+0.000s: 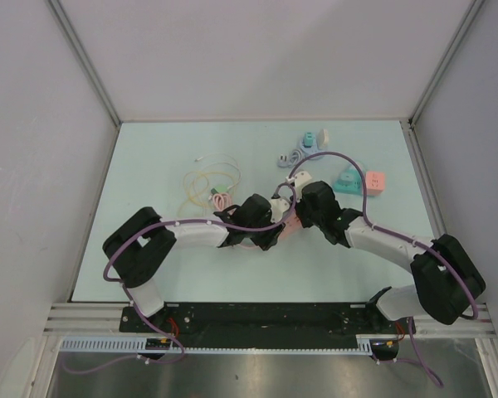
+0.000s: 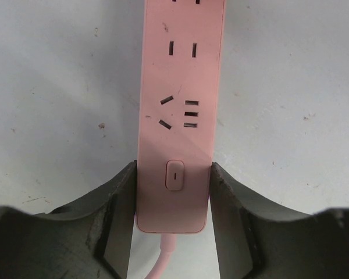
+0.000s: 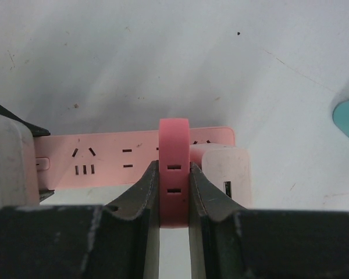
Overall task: Insert the plug
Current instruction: Insert the plug into the socket.
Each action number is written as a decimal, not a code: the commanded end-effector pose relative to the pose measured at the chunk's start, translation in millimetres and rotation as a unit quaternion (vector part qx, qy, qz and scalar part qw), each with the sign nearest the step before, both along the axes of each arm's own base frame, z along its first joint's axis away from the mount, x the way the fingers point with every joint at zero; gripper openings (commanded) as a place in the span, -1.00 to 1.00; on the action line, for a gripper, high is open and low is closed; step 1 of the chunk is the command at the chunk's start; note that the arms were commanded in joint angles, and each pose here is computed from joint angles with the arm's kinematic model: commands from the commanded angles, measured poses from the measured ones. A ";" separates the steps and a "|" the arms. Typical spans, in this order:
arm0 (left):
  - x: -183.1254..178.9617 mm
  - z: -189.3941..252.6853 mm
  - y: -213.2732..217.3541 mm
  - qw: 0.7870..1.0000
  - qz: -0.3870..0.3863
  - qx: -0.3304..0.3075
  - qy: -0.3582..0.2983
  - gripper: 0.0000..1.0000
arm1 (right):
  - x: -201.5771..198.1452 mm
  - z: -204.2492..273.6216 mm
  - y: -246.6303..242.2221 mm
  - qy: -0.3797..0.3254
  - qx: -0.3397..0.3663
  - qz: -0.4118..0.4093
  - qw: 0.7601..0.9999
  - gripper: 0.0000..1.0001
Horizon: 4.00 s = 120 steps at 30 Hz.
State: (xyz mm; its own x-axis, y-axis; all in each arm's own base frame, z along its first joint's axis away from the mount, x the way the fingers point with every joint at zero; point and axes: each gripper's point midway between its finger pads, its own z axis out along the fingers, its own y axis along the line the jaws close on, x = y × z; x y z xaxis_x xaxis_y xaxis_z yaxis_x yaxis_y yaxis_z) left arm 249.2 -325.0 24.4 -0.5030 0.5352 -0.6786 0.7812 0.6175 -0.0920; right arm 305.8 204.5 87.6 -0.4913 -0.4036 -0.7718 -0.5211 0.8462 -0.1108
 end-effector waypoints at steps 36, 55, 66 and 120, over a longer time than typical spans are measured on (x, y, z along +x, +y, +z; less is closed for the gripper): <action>-3.4 -12.5 36.1 0.998 0.023 0.055 0.004 0.01 | -27.8 -47.4 -2.9 0.141 -0.008 0.030 0.990 -1.00; -0.7 -8.1 38.8 0.998 0.033 0.052 -0.002 0.01 | -33.7 -63.2 -7.7 0.160 -0.072 0.043 0.984 -1.00; 6.5 -3.5 45.9 0.997 0.061 0.031 0.019 0.01 | -59.6 -80.3 -19.2 0.231 -0.105 0.017 0.967 -1.00; 11.9 -2.6 80.4 0.991 0.123 -0.012 0.055 0.00 | -96.4 -90.6 20.2 0.294 -0.103 0.091 0.946 -0.91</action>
State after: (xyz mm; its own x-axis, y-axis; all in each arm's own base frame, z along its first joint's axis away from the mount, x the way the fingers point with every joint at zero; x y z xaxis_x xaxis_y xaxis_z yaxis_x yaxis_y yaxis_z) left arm 247.6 -267.7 24.1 -0.6073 0.4557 -0.6508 0.7105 0.6781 -0.1882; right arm 310.6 274.7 66.9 -0.5971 -0.4473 -0.6659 -0.6120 0.7906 0.0176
